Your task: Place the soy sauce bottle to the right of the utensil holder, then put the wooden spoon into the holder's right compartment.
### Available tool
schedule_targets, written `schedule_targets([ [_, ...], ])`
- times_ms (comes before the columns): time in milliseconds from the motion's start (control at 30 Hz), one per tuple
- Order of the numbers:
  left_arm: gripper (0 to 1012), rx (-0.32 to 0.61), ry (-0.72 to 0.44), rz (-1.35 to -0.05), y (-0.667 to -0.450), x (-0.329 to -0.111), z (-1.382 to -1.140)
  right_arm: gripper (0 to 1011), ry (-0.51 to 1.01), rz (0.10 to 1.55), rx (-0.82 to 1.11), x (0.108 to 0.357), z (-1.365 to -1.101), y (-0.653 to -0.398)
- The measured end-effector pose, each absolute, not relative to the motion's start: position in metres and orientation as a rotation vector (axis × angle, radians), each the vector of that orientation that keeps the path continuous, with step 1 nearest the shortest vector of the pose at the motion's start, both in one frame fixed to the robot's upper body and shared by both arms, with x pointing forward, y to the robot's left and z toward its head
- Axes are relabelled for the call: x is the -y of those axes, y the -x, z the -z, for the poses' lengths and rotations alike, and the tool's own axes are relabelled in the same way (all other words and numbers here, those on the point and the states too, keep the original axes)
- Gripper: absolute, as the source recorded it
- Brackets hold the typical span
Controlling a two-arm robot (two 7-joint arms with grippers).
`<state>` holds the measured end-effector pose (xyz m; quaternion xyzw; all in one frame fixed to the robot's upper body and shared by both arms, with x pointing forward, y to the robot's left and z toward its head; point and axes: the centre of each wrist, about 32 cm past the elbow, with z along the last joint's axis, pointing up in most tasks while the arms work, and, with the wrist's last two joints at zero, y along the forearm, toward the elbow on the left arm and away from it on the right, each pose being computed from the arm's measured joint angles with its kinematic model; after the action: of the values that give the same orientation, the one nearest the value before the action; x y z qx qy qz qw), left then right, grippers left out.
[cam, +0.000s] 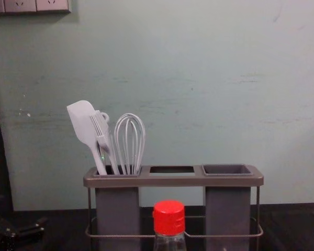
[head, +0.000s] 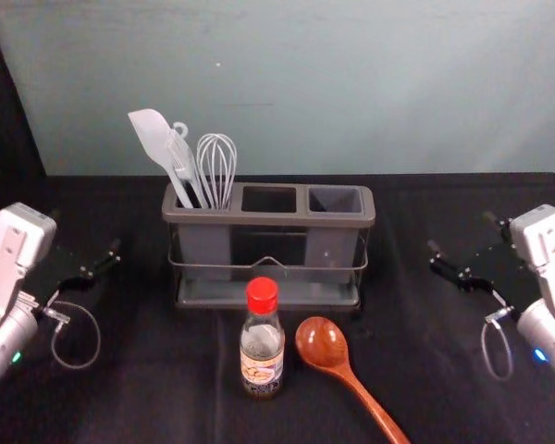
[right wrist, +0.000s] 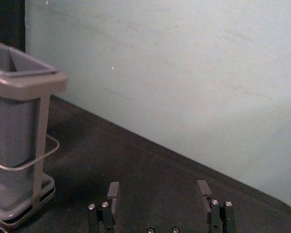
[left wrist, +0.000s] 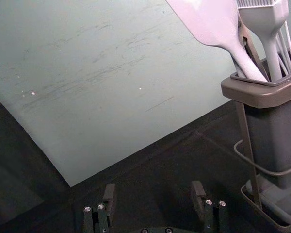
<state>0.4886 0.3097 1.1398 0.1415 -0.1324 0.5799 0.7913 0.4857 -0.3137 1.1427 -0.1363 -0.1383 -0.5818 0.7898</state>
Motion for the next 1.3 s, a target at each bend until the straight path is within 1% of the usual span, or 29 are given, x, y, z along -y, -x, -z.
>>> schedule_targets([
  [133,1011,0.285,-0.305,-1.248,-0.489,-0.310,-1.140,1002,0.271,1.255,0.316,0.318,-1.148,-0.480],
  [333,1011,0.285,-0.304,-1.248,-0.489,-0.310,-1.140,1002,0.217,1.247,0.344,0.324,-1.159,-0.461],
  [633,1012,0.285,-0.305,-1.248,-0.489,-0.310,-1.140,1003,0.095,1.168,0.360,0.335,-1.169,-0.406],
  [733,1011,0.285,-0.304,-1.248,-0.489,-0.310,-1.140,1003,0.064,1.138,0.346,0.338,-1.169,-0.395],
  [867,1012,0.285,-0.305,-1.248,-0.489,-0.310,-1.140,1003,0.029,1.063,0.333,0.341,-1.170,-0.379],
  [967,1012,0.285,-0.304,-1.248,-0.489,-0.310,-1.140,1002,0.022,1.019,0.330,0.340,-1.171,-0.372],
  [1067,1012,0.285,-0.305,-1.248,-0.489,-0.310,-1.140,1003,0.019,0.941,0.328,0.336,-1.174,-0.364],
  [1200,1011,0.285,-0.304,-1.248,-0.489,-0.310,-1.140,1003,0.019,0.862,0.323,0.331,-1.175,-0.362],
  [1300,1011,0.285,-0.304,-1.248,-0.489,-0.310,-1.140,1002,0.025,0.801,0.321,0.325,-1.175,-0.365],
])
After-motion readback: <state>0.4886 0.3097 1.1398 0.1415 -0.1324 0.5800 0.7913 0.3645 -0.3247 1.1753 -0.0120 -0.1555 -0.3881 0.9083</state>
